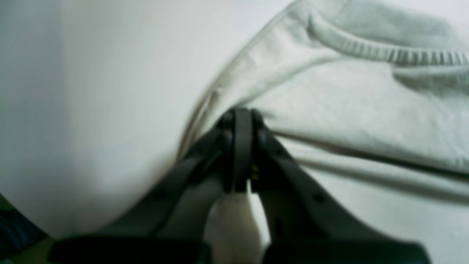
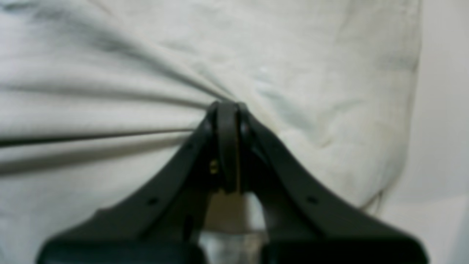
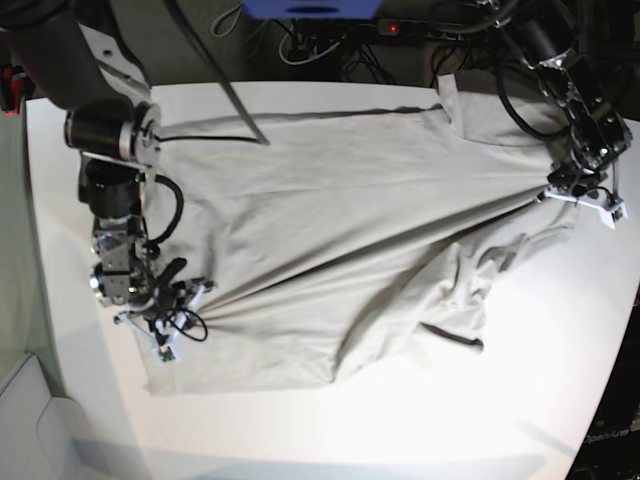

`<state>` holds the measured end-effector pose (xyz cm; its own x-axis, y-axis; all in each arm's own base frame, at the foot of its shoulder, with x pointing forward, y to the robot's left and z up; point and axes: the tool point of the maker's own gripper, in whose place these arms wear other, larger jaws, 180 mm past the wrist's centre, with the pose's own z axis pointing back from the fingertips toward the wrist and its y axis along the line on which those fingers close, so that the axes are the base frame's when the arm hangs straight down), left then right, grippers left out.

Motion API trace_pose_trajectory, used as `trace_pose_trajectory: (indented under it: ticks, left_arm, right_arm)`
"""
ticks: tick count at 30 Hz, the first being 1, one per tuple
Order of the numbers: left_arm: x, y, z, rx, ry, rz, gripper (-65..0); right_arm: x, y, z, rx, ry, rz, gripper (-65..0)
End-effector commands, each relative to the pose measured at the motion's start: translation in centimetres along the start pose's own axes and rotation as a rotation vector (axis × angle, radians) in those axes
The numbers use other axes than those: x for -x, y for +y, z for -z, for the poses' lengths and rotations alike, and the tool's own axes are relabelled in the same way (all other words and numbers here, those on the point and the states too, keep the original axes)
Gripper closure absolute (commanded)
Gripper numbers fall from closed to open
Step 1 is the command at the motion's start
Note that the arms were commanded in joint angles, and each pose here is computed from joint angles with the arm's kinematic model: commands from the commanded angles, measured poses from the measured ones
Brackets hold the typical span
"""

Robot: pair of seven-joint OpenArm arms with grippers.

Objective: Layout the t-shirt on the table in an organized manner, then fold the t-shirt properly
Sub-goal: 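Stretch the shirt flat between both grippers, pulling apart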

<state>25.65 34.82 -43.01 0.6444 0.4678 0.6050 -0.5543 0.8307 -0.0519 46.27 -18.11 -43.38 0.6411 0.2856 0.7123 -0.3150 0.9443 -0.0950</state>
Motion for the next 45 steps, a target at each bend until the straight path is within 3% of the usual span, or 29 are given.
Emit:
trace_pose_trajectory:
  ticks: [1, 5, 8, 14, 21, 27, 31, 39, 45]
  left_arm:
    - [-0.7, 0.3, -0.4, -0.015, -0.010, 0.006, -0.1]
    - [-2.4, -1.0, -1.6, 0.018, -0.071, -0.009, -0.1]
    - [-4.7, -2.0, -3.2, 0.059, -0.154, -0.031, -0.1]
    - [-6.8, -4.0, -5.3, 0.138, -0.238, -0.063, -0.1]
    - [-5.9, -8.7, -2.6, 0.230, -0.163, -0.084, -0.1]
    - [-2.9, -12.4, 0.3, 0.287, -0.035, -0.059, -0.1]
    - [-0.3, -10.9, 1.3, 0.256, 0.032, -0.059, 0.0]
    - [1.3, -0.2, 0.7, 0.068, 0.034, -0.172, 0.0]
    - [0.2, 0.7, -0.9, 0.056, -0.024, -0.141, 0.0]
  right_arm:
    - [2.7, -3.0, -1.1, 0.091, 0.118, -0.039, 0.0]
    - [2.9, -4.1, -3.9, 0.166, 0.089, -0.113, 0.0]
    - [2.1, -2.3, -5.8, 0.130, 0.055, -0.196, 0.0]
    - [0.9, -1.0, -9.0, 0.188, 0.033, -0.243, 0.0]
    - [-0.4, 3.1, -10.6, 0.169, -0.026, -0.235, 0.0]
    - [1.4, 7.2, -9.9, 0.085, 0.024, -0.299, 0.0]
    - [1.6, 8.3, -9.8, 0.061, 0.027, -0.319, 0.0]
    - [2.7, 8.6, -9.4, 0.044, 0.050, -0.316, 0.0]
    - [3.9, 9.3, -8.5, 0.014, 0.083, -0.306, 0.0]
